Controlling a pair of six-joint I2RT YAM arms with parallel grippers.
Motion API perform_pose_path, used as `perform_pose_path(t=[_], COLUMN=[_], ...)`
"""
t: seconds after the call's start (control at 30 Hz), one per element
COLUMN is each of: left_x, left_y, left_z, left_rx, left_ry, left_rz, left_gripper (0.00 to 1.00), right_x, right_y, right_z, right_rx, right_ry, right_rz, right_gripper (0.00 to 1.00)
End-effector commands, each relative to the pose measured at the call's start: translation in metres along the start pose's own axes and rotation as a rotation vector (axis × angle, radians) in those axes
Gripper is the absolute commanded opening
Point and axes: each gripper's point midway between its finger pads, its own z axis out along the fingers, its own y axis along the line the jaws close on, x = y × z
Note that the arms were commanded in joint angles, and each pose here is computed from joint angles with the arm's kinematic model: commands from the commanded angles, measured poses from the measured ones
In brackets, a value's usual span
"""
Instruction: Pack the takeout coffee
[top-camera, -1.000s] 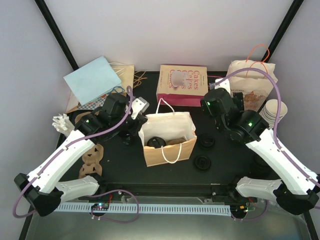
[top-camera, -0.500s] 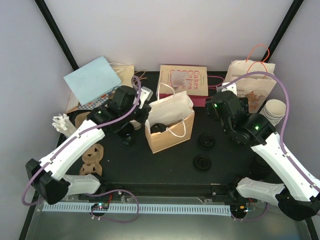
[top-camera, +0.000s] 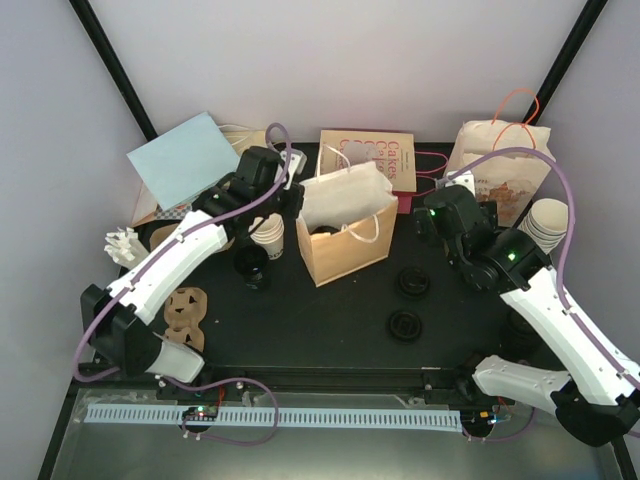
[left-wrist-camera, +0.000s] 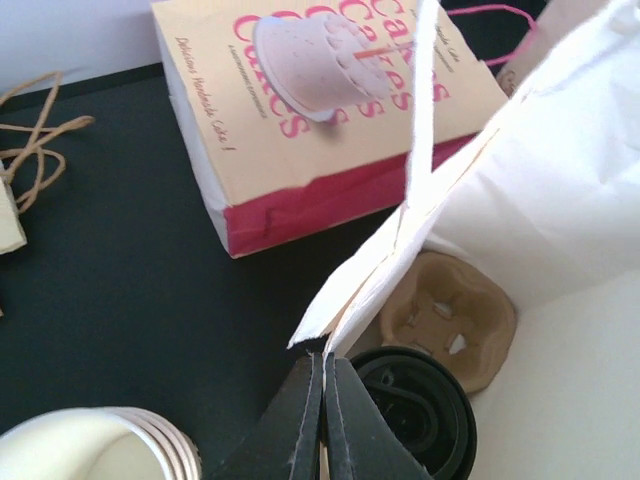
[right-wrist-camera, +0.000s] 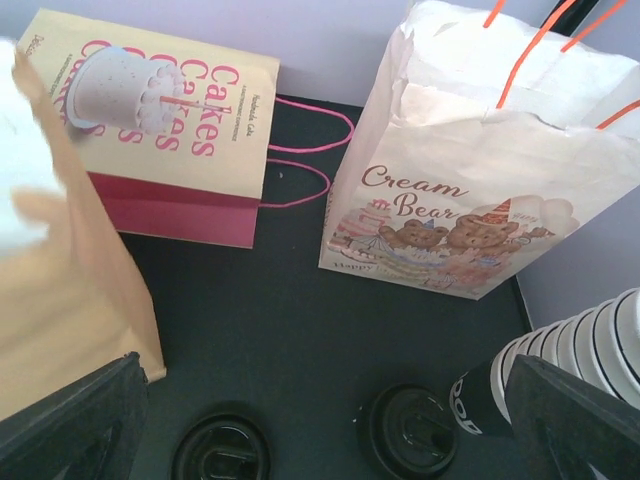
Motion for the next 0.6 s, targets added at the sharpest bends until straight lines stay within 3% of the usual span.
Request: perform_pose_path(t=[0.0, 0.27, 0.57], left_x=[-0.035, -0.038, -0.05], left_y=[0.008, 0.005, -0.006], left_z=[0.0, 0.009, -0.012], left_rx=[0.001, 0.047, 0.099], left_ry=[-0.087, -0.073, -0.114], left_rz=[-0.024, -0.02, -0.005], left_gripper=[0.02, 0.03, 0.45], right_x=[0.008, 0.042, 0.088], right_y=[0.001, 0.017, 0.027], right_z=[0.001, 0.006, 0.012], right_rx=[-0.023, -0.112, -0.167], right_ry=[0.02, 0.11, 0.203], right_rz=[0.027, 0.079, 0.148], right_gripper=[1.0, 1.0, 1.0])
